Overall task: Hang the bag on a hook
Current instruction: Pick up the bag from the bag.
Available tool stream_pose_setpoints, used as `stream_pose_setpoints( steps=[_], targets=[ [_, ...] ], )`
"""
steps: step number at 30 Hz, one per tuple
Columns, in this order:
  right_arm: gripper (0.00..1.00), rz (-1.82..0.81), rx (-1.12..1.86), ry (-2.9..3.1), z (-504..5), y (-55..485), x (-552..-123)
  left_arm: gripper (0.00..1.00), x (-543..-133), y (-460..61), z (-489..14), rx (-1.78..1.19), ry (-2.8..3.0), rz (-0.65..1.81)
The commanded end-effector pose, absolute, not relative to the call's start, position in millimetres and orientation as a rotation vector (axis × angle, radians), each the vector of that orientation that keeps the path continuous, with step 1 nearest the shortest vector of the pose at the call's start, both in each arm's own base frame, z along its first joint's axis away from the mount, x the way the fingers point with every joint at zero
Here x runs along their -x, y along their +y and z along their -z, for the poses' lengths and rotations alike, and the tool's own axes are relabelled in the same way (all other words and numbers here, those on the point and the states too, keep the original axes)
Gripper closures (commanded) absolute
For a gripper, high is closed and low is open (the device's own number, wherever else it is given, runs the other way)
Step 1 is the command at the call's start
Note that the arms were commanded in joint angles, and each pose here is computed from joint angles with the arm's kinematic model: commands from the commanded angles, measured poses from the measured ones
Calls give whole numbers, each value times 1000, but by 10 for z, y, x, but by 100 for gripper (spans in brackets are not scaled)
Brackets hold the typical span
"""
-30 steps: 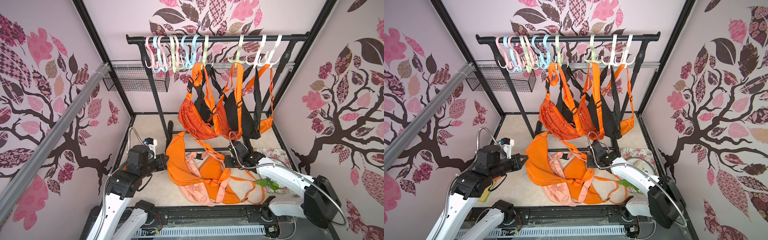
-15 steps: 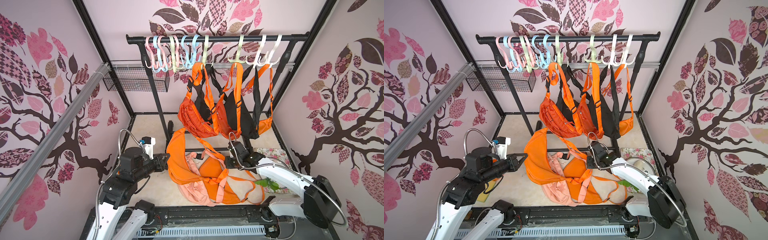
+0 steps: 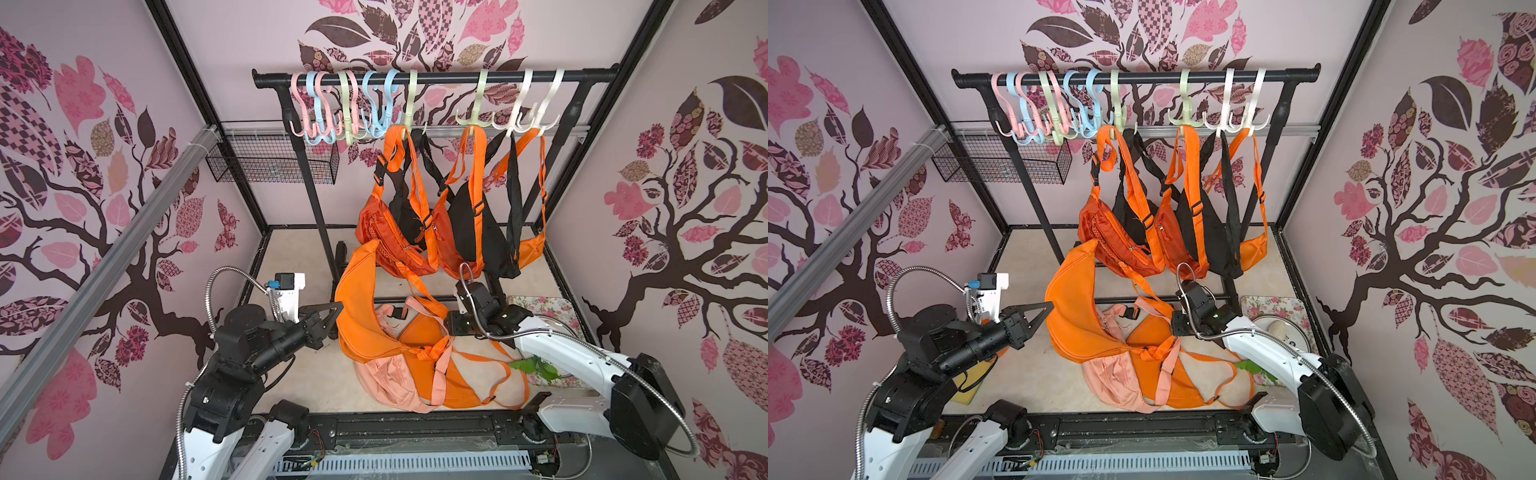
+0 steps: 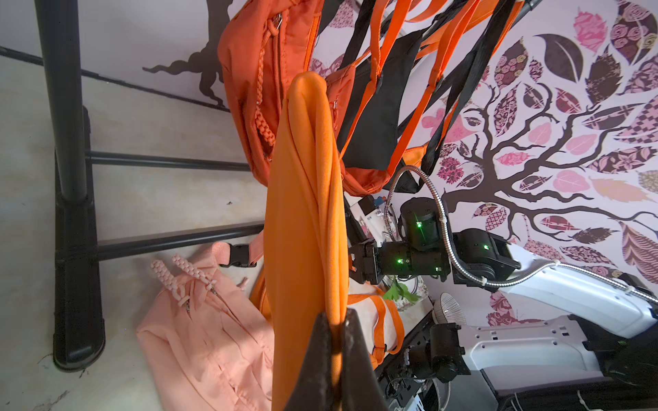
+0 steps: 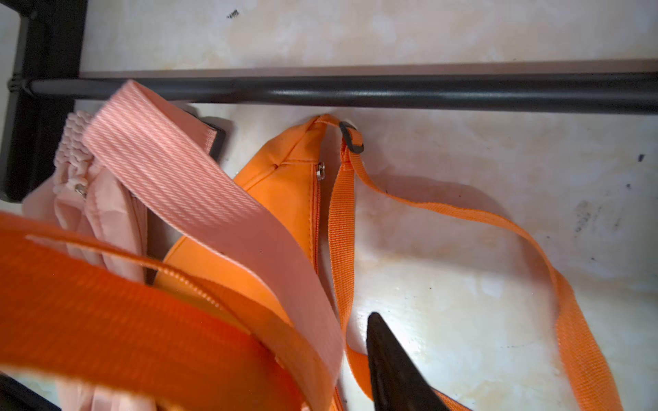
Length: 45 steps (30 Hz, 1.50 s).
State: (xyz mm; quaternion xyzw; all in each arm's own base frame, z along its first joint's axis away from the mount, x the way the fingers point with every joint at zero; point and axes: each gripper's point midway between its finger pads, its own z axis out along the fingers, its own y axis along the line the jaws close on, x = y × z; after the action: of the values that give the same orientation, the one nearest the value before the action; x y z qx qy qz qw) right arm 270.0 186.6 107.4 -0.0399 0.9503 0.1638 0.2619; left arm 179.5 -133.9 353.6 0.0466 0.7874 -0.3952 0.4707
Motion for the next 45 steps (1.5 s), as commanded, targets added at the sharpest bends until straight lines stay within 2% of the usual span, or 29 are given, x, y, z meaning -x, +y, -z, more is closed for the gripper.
stream_pose_setpoints(
  steps=[1,7,10,13,16,19,21,26,32,38,45],
  targets=[
    [59,-459,116,2528,-1169,1873,-2739,100,-1811,-1334,-3696,-135,1874,960],
    [66,-477,124,2539,-1119,1905,-2726,100,-1841,-1279,-3646,-121,1899,907],
    [75,-480,122,2535,-1129,1905,-2726,100,-1852,-1241,-3644,-111,1900,877],
    [89,-475,121,2525,-1158,1896,-2738,100,-1857,-1222,-3629,-106,1902,862],
    [93,-462,122,2523,-1159,1879,-2744,100,-1866,-1230,-3610,-106,1903,866],
    [89,-458,131,2526,-1138,1888,-2753,100,-1881,-1237,-3572,-105,1914,866],
    [68,-472,150,2531,-1115,1927,-2756,100,-1880,-1243,-3552,-107,1919,869],
    [52,-557,225,2565,-1052,2083,-2710,100,-1933,-1155,-3387,-58,1985,798],
    [52,-599,268,2564,-1050,2156,-2697,100,-2002,-1079,-3134,-7,2079,724],
    [59,-602,288,2578,-974,2195,-2719,100,-2054,-1003,-3025,40,2109,668],
    [62,-582,294,2616,-842,2229,-2762,100,-2093,-948,-2931,74,2143,622]
  ],
)
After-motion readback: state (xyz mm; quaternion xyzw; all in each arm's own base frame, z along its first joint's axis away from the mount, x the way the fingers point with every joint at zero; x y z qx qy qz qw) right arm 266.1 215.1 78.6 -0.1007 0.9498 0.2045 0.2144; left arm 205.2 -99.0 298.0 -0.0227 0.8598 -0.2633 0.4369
